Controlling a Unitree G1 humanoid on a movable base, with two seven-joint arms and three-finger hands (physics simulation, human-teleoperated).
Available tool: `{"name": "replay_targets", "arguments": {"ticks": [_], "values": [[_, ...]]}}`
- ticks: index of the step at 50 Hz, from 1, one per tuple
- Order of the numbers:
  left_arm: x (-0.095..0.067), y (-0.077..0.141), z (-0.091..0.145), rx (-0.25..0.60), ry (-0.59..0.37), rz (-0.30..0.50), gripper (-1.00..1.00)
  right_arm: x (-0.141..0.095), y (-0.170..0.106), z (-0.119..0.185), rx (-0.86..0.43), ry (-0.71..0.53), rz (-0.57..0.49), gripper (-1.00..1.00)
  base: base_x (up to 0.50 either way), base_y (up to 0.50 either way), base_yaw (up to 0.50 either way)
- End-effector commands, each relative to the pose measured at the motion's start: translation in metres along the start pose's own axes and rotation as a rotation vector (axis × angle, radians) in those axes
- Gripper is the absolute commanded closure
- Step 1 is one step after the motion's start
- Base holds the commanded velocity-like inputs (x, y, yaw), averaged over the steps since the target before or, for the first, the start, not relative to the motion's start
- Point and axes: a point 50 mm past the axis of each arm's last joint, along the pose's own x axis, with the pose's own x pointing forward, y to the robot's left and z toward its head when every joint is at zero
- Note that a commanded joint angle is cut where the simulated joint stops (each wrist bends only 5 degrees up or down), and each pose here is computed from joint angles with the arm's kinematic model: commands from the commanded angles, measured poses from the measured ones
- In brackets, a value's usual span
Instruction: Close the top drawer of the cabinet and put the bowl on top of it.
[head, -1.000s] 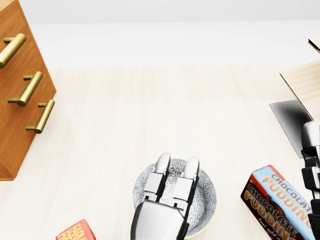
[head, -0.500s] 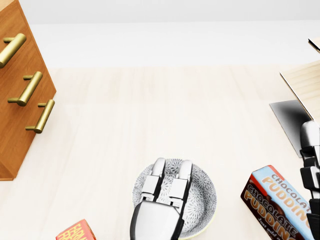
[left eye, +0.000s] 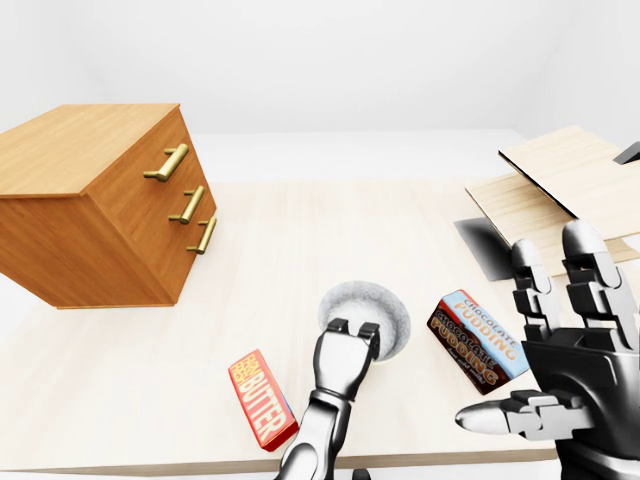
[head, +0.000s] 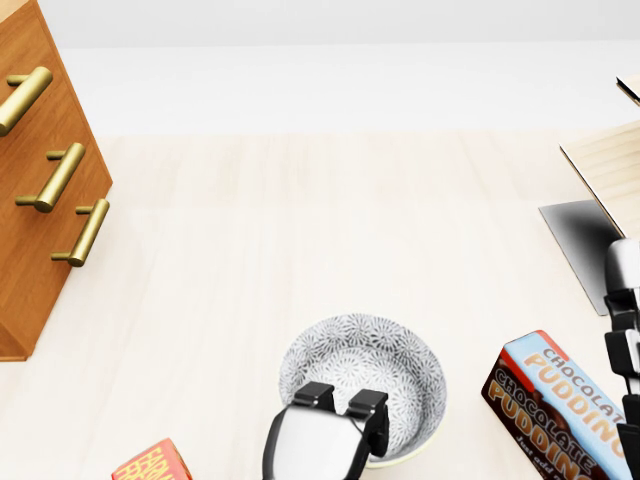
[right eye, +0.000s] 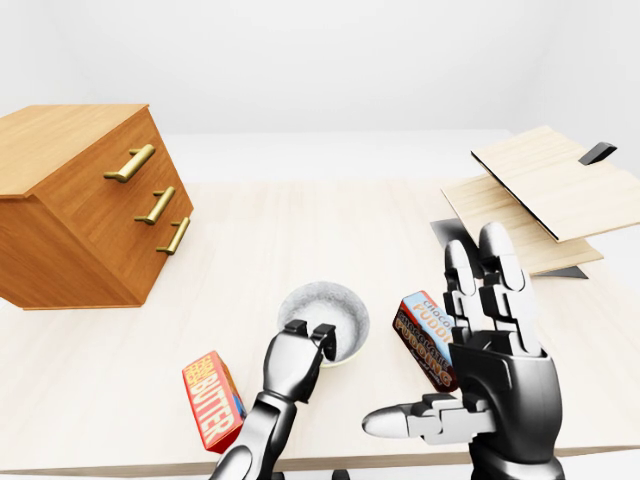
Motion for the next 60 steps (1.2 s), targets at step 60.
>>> {"name": "replay_targets", "arguments": {"ticks": [60], "values": [[0.009,0.139,-0.005,0.216,0.02,0.23,1.0,-0.001,0.005,-0.006,0.014,0.037,0.019,-1.0,0.0,0.0,0.0]]}}
